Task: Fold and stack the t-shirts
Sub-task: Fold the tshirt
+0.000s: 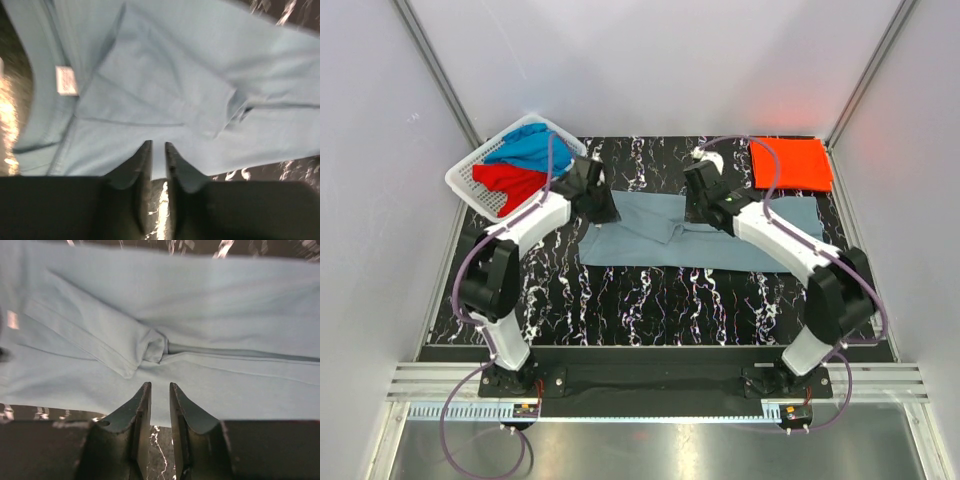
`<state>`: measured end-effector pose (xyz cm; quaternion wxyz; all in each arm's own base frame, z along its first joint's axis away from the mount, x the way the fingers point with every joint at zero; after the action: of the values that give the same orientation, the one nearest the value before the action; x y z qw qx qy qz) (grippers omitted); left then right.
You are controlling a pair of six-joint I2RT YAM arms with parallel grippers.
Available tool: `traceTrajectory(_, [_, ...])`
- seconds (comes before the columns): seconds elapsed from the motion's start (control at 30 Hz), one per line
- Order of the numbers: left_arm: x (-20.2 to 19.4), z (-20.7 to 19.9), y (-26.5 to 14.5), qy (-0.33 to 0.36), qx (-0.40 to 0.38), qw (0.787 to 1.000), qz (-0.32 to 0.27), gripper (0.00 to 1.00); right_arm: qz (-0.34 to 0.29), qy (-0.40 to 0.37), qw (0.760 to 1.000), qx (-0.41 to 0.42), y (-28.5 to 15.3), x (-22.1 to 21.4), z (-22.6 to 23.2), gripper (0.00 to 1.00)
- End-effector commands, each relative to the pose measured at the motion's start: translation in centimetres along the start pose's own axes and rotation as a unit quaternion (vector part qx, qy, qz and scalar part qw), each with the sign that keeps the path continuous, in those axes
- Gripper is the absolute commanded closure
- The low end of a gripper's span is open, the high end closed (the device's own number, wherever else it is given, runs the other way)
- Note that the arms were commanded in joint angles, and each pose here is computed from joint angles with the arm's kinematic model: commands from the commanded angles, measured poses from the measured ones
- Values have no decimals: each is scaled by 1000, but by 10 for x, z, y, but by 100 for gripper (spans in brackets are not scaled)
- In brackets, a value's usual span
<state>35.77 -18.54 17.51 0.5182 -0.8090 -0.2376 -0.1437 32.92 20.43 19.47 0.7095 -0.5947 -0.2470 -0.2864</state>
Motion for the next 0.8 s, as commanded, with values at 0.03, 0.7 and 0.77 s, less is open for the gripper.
traceTrajectory(0.03, [-32, 1, 32, 13, 16, 999, 25, 88, -76, 38, 996, 4, -61, 44, -5, 71])
traceTrajectory(0.7, [78, -33, 145, 42, -18, 999, 1, 85, -248, 118, 961, 12, -192, 93, -55, 66])
traceTrajectory(0.77, [91, -53, 113, 42, -55, 997, -34, 82, -260, 121, 958, 16, -202, 100, -55, 66])
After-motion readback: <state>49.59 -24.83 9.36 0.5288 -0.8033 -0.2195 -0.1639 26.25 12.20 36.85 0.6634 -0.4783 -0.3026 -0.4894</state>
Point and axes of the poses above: each gripper's point midway between its finger pads, its own y axis out along the fingers, its own z axis along the line the jaws close on, x = y × z, the point moved 8 cm from there along -y, back along the fingers, and after that the axes turned 4 degrees about y, right-handed, at the moved point
